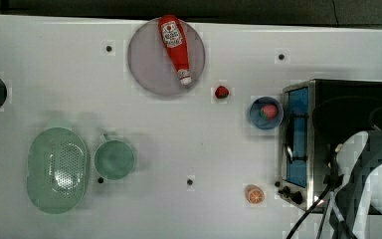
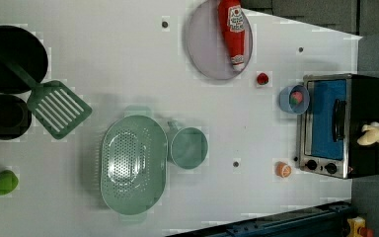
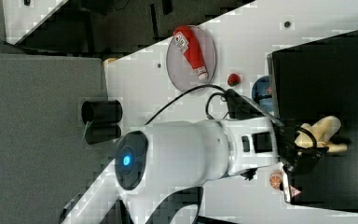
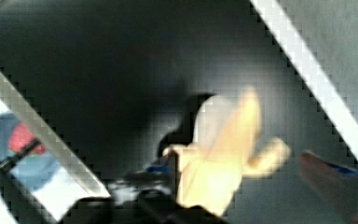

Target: Pick banana from table and place on oven.

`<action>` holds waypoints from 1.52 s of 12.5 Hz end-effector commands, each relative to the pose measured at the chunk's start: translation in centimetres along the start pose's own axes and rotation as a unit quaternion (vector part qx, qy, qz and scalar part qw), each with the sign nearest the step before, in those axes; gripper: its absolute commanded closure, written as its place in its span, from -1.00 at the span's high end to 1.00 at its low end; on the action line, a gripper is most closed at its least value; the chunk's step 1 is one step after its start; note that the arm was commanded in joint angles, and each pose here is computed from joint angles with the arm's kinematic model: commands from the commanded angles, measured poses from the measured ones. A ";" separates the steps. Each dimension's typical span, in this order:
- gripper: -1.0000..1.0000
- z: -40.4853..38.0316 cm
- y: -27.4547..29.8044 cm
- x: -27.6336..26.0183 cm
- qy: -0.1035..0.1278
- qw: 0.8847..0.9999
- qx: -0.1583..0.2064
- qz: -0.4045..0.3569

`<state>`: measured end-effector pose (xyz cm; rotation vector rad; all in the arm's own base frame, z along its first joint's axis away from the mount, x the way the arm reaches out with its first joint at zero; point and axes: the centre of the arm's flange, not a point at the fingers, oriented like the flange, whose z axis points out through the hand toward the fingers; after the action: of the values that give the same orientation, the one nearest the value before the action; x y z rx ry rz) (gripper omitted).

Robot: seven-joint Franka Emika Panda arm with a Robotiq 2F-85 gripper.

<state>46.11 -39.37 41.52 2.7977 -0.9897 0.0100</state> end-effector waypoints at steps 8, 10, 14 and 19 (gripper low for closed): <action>1.00 -14.8 -14.5 -7.0 -0.010 0.998 0.065 0.002; 1.00 -17.8 -19.4 -10.5 -0.023 0.996 0.066 0.051; 1.00 -22.2 -26.6 -16.5 -0.014 0.991 0.069 0.110; 1.00 -23.3 -27.4 -18.5 -0.022 0.991 0.062 0.112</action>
<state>50.42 3.95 59.12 2.9150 -1.0478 0.1138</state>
